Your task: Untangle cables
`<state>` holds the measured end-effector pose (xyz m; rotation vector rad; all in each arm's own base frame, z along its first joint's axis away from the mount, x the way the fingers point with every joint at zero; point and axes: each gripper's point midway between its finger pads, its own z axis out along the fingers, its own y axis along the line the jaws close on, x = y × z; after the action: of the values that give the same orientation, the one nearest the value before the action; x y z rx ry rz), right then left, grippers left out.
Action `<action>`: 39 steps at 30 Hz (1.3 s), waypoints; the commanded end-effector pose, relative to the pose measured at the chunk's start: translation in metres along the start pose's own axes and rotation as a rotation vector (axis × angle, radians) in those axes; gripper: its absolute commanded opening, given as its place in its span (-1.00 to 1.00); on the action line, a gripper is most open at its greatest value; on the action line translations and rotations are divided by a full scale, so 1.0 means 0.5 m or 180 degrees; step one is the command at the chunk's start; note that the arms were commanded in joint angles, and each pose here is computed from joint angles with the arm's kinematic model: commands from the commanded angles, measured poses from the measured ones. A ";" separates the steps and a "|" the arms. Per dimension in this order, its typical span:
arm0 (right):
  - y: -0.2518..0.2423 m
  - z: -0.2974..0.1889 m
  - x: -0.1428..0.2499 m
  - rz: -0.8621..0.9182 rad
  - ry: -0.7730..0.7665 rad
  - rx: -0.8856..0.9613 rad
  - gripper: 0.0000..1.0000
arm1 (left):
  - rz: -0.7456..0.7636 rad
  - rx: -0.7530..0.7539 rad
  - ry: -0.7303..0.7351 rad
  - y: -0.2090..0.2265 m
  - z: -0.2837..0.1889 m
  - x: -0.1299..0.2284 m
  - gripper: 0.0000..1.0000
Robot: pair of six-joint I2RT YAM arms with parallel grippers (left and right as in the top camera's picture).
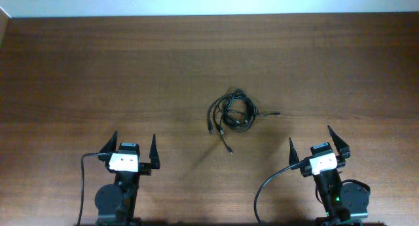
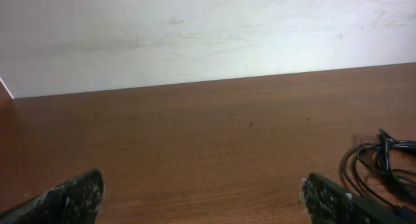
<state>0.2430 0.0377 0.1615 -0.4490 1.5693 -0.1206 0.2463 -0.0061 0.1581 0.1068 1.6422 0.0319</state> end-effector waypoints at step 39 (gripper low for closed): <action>-0.025 -0.002 0.017 0.1083 0.0075 0.0237 0.97 | 0.0064 -0.0009 0.0005 0.000 -0.001 0.002 0.98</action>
<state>0.2450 0.0230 0.1604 -0.1265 1.6311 0.0776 0.2463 -0.0061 0.1581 0.1068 1.6422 0.0319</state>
